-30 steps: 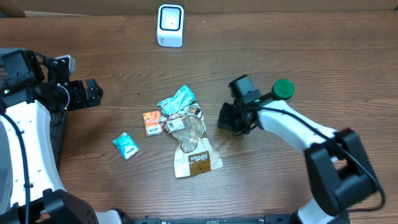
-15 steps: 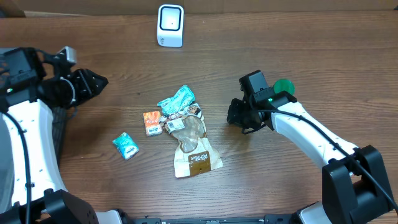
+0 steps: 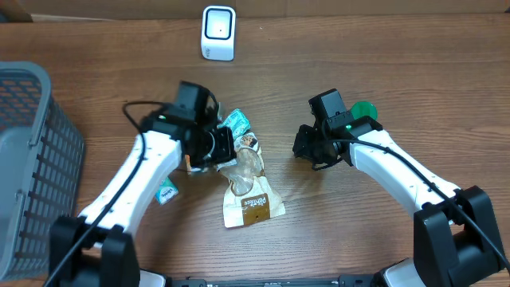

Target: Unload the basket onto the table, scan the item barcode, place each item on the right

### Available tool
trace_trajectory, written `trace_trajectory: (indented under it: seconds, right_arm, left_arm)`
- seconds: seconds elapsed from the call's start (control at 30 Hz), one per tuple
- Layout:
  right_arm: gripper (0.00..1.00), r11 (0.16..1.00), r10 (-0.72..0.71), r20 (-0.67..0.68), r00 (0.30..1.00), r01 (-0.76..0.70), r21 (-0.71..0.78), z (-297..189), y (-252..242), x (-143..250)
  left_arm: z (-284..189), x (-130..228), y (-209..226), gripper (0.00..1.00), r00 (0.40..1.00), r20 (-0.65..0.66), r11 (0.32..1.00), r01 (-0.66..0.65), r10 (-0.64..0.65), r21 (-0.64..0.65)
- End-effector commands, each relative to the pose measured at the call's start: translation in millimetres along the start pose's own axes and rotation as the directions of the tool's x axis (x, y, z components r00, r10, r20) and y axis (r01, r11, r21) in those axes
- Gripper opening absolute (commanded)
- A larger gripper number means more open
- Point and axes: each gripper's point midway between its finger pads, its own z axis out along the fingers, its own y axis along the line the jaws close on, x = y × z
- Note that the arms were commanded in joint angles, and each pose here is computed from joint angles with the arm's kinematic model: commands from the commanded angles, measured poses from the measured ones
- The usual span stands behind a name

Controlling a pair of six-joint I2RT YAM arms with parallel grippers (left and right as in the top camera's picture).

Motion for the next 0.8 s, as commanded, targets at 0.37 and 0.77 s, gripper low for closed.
trace_trajectory:
  seconds: [0.37,0.77]
  right_arm:
    - [0.15,0.998,-0.038,0.003,0.999,0.038,-0.045,-6,19,4]
    - [0.39,0.985,-0.101,-0.19,0.976,0.072,-0.157,26,28,33]
  left_arm:
    - [62,-1,63,0.04,0.991,-0.055,0.969,0.107,-0.123,-0.224]
    - [107,-5,107,0.04,0.992,-0.089,0.934,0.052,-0.088,-0.353]
